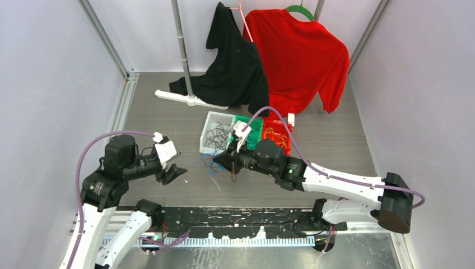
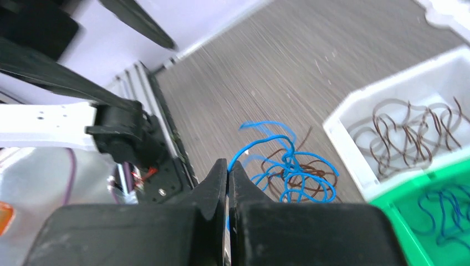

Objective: Untangle the cables

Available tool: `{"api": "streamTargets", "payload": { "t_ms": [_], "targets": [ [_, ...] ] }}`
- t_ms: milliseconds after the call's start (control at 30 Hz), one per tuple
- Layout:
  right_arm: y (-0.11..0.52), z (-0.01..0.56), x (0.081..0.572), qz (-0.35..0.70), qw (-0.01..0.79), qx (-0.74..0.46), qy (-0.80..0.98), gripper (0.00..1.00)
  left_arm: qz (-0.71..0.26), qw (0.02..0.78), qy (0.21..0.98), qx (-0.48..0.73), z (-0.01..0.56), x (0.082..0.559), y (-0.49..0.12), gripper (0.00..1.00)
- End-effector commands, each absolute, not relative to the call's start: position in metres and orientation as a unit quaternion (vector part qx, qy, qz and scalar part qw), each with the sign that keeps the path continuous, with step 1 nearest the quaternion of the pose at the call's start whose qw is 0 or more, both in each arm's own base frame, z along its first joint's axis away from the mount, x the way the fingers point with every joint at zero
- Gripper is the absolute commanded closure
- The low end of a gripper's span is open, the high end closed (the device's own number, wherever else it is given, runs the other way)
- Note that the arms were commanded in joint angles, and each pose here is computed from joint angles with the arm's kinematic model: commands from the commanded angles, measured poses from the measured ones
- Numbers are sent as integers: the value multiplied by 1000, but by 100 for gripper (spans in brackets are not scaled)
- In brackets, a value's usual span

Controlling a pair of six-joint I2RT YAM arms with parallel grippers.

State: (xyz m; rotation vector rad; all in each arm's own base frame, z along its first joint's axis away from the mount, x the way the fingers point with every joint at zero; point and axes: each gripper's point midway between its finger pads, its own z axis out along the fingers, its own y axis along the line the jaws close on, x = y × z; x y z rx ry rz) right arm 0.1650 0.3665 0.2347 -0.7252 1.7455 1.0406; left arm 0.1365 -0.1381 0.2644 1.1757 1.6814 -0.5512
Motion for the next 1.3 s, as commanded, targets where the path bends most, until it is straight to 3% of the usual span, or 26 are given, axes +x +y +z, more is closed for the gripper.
{"api": "streamTargets", "payload": {
  "t_ms": [0,300,667,900,1100,1267],
  "targets": [
    [373,309,148,509,528,-291,615,99,-219,540,648,491,285,150,-146,40],
    [377,369,123,580,525,-300,546,99,-255,535,626,507,290,138,-156,38],
    [394,394,103,616,503,-328,510,99,-333,522,606,500,307,124,-174,33],
    [402,407,95,636,492,-338,489,99,-338,517,597,512,302,120,-175,47],
    [400,414,88,647,484,-341,480,99,-281,514,615,528,283,126,-161,59],
    [392,412,85,645,481,-342,485,99,-255,537,622,510,289,134,-155,78]
  ]
}}
